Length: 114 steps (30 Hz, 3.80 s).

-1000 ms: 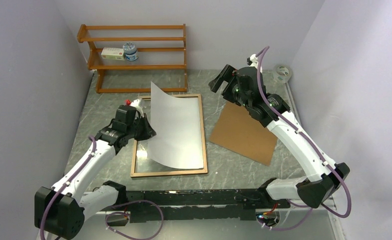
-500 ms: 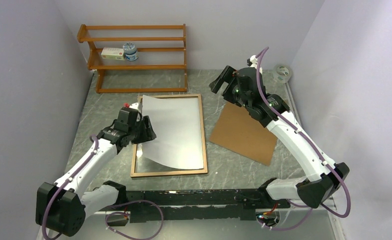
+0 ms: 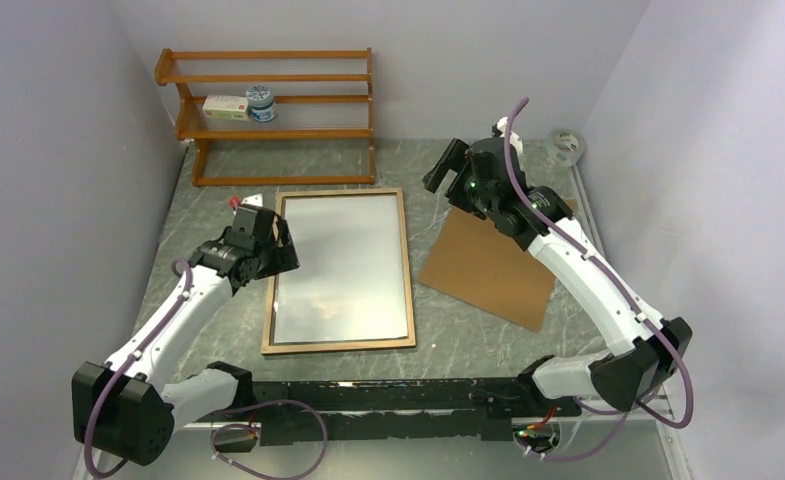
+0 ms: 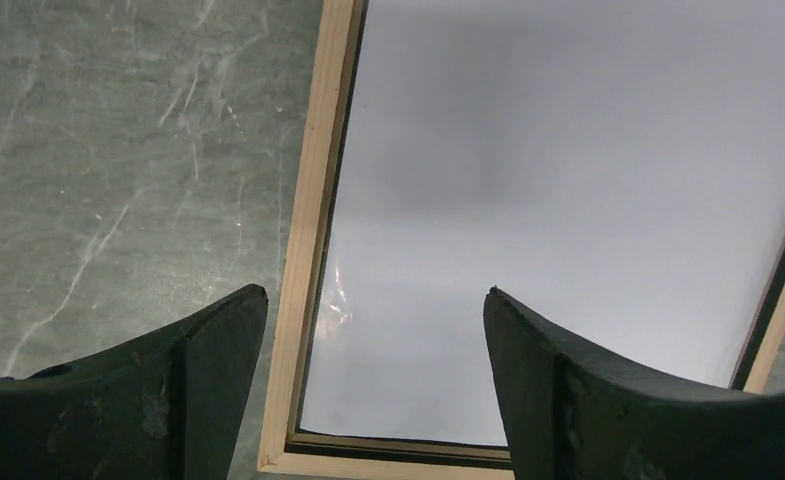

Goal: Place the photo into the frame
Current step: Turn over the photo from the photo frame, then move the photo frame item to the center of the board.

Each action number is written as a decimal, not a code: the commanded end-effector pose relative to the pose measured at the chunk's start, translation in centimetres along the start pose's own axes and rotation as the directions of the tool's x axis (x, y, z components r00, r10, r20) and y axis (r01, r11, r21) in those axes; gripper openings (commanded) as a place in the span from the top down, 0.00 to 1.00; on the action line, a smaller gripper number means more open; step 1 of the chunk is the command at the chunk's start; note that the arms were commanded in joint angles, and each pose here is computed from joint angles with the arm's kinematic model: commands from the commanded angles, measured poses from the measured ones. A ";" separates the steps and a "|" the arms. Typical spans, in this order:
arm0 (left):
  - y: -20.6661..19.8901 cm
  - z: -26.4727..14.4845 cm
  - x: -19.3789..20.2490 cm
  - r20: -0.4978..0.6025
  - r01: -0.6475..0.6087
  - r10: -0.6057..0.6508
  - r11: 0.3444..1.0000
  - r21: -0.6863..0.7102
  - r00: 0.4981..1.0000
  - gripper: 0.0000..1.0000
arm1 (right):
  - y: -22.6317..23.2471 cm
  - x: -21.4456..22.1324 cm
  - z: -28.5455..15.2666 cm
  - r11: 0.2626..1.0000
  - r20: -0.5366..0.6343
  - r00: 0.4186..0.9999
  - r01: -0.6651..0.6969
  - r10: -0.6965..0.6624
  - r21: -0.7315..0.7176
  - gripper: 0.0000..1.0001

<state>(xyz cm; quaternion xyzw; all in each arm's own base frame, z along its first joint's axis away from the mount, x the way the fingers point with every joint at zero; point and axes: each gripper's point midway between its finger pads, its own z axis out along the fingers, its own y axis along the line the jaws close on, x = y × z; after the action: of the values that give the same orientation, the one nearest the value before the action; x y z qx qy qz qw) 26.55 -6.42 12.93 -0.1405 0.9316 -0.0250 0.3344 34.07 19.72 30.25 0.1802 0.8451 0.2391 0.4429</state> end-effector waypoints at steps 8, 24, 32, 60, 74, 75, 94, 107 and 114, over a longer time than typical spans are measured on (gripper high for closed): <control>-9.3 -3.1 -3.4 0.013 -0.092 0.097 0.891 0.445 0.995 0.18 | -8.0 1.0 2.9 0.982 -0.103 0.994 -0.015 0.036 0.190 0.08; -30.3 0.8 -0.1 -0.145 -0.134 0.343 0.672 0.728 0.928 0.21 | -31.6 5.3 -1.4 0.721 -0.051 0.932 -0.241 0.358 0.650 0.08; -34.8 6.7 3.2 -0.285 -0.056 0.336 0.727 0.684 0.898 0.23 | -35.7 8.6 -3.8 0.612 0.006 0.899 -0.303 0.439 0.730 0.08; -35.6 8.8 10.7 -0.571 0.113 0.397 0.743 0.659 0.719 0.39 | -36.3 14.9 -1.7 0.629 -0.119 0.792 -0.373 0.599 0.682 0.05; -39.9 2.6 8.6 -0.457 0.215 0.493 0.471 0.856 0.740 0.56 | -33.7 16.7 0.5 0.698 -0.247 0.712 -0.453 0.658 0.554 0.07; -40.0 2.2 8.4 -0.458 0.223 0.492 0.463 0.858 0.741 0.59 | -33.6 16.8 0.6 0.700 -0.253 0.707 -0.457 0.660 0.549 0.07; -33.0 1.6 5.7 -0.418 0.044 0.410 0.669 0.742 0.811 0.71 | -27.0 18.0 1.9 0.796 -0.405 0.700 -0.412 0.588 0.444 0.14; -24.1 4.1 7.6 -0.485 -0.010 0.395 0.784 0.621 0.780 0.70 | -25.4 20.4 2.6 0.820 -0.466 0.697 -0.328 0.545 0.468 0.16; -21.3 5.6 6.6 -0.476 -0.100 0.401 0.836 0.539 0.783 0.57 | -26.1 20.2 2.6 0.820 -0.454 0.720 -0.284 0.524 0.496 0.16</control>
<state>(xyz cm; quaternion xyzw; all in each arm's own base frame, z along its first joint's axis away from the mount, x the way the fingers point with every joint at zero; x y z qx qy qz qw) 31.29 -28.10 5.17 0.0683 0.9666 -0.2384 0.0643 21.96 8.73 2.25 0.3752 0.9052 0.1940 0.0472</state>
